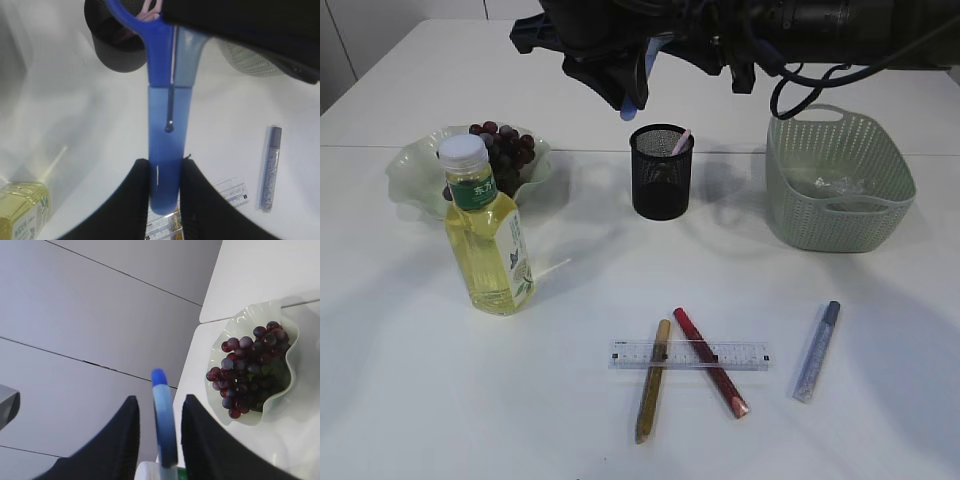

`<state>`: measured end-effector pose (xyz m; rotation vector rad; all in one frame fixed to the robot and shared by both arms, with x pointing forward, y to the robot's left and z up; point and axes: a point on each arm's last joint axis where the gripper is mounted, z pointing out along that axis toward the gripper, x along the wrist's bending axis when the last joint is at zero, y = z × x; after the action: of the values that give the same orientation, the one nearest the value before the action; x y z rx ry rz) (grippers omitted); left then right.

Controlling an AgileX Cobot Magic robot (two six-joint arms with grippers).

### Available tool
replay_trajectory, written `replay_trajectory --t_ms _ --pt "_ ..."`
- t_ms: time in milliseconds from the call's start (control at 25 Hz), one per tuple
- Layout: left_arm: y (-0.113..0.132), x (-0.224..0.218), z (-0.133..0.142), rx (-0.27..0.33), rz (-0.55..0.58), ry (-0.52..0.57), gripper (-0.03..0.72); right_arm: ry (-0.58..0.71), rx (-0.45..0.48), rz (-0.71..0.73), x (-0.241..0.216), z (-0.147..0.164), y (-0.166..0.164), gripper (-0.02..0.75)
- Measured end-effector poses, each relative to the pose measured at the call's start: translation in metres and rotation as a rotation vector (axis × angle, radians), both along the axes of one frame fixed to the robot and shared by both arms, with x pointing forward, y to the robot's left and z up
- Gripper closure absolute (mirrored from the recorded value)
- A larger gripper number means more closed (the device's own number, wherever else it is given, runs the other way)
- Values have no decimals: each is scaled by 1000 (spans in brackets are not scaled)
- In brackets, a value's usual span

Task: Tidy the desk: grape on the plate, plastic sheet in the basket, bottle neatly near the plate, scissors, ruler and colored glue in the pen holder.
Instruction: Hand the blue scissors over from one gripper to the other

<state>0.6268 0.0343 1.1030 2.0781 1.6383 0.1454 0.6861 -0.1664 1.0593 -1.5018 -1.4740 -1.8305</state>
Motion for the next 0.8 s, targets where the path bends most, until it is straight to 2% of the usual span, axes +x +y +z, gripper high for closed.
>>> replay_trajectory --t_ms 200,400,480,800 --pt "0 0 0 0 0 0 556 6 -11 5 0 -1 0 501" --pt "0 0 0 0 0 0 556 9 -17 4 0 -2 0 644" --pt "0 0 0 1 0 1 556 12 -22 2 1 -5 0 679" --pt "1 0 0 13 2 -3 542 13 -20 1 1 -5 0 687"
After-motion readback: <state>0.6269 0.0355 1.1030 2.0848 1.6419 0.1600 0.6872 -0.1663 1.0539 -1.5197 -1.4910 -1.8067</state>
